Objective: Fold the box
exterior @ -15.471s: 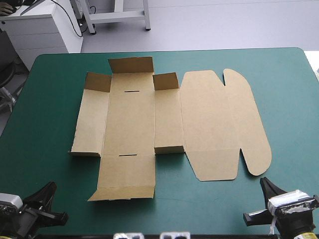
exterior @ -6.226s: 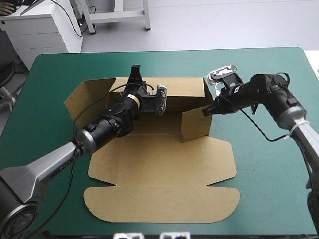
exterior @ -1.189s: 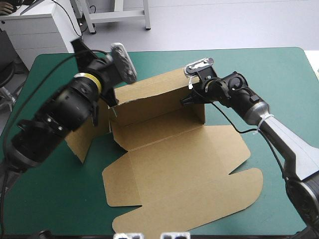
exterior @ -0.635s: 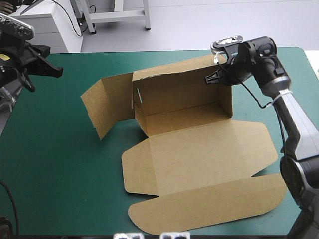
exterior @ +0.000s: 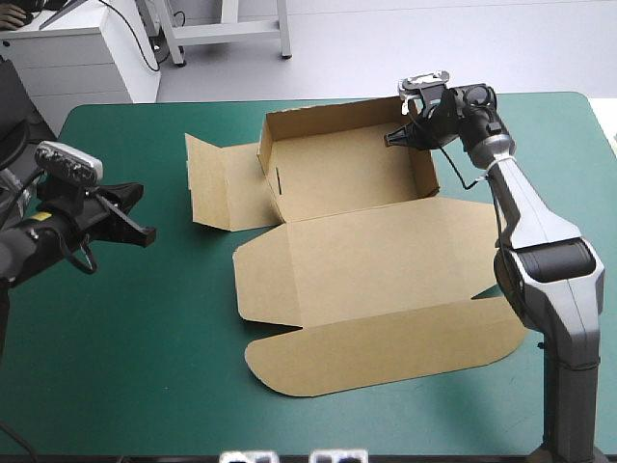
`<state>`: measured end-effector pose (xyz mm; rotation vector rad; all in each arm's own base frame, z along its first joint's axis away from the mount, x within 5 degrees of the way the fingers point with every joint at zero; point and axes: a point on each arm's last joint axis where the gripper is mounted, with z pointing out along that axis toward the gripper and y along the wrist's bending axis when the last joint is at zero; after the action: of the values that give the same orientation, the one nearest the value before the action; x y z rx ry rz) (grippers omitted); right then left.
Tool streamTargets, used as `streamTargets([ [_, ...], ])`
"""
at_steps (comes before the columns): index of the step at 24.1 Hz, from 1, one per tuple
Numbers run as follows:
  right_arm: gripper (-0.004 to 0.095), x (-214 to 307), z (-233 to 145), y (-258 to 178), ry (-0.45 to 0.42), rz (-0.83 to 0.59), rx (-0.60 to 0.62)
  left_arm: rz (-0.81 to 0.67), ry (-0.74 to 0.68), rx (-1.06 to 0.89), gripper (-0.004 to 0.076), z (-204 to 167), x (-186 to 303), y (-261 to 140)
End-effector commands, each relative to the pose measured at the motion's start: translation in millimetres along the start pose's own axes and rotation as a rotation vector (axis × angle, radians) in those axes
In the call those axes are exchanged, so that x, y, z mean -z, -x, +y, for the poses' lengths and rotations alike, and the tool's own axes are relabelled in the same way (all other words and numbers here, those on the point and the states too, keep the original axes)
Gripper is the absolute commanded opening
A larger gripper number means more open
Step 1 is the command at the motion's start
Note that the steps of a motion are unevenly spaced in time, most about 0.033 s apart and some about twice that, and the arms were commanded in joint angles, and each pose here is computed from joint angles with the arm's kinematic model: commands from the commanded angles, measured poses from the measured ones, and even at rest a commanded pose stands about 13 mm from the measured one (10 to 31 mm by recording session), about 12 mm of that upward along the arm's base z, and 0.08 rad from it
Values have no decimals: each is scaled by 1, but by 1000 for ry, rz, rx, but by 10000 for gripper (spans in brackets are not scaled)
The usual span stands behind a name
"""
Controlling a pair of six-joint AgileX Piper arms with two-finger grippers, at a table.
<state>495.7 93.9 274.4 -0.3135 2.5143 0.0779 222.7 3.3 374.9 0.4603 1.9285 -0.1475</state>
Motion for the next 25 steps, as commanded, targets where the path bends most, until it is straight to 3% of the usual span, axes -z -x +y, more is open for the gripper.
streamTargets([
  [1, -17, -1, 2, -30, 24, 300, 28, -173, 134, 75, -9, -8, 27, 2],
  [9, -16, 27, 20, -35, 18, 300, 59, -343, 354, 102, -9, -31, 58, -37],
  [19, -11, 55, 39, -47, -41, 306, 139, -370, 241, 19, -9, -60, 51, -54],
  [22, 147, 56, 37, -46, -15, 304, 153, -369, 262, -26, -9, -59, 52, -54],
  [23, 263, 58, 36, -43, -14, 293, 156, -369, 281, -57, -9, -58, 52, -54],
  [25, 399, 65, 34, -36, -22, 258, 154, -352, 311, -68, -9, -54, 50, -55],
])
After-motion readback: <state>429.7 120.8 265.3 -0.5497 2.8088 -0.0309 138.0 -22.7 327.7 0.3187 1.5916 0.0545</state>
